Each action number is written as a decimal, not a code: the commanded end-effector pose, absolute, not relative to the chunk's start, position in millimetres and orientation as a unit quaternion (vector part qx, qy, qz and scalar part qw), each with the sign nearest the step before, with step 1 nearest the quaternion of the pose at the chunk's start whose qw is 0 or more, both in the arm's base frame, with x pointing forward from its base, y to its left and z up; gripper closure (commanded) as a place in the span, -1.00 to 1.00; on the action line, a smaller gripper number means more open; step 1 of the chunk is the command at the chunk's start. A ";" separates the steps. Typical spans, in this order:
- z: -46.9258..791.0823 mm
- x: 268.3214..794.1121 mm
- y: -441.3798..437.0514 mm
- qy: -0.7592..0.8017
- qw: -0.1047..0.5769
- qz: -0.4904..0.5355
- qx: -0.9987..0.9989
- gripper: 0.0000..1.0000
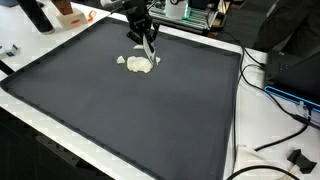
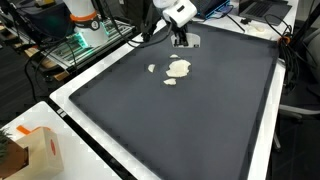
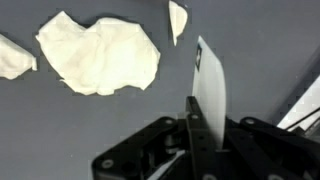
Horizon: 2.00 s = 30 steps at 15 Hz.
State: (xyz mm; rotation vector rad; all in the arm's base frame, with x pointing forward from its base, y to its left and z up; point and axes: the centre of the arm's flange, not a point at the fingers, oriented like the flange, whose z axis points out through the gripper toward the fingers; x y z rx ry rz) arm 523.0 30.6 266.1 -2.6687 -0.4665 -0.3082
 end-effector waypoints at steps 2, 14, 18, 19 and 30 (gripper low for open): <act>314.6 497.9 19.2 -0.073 0.230 -0.144 -0.960 0.98; 365.6 478.2 14.0 0.094 0.198 -0.119 -0.968 0.98; 366.7 469.9 15.5 0.121 0.166 -0.094 -0.974 0.98; 367.2 468.0 16.1 0.126 0.158 -0.091 -0.975 0.98; 352.1 482.6 12.5 0.113 0.170 -0.086 -0.975 0.98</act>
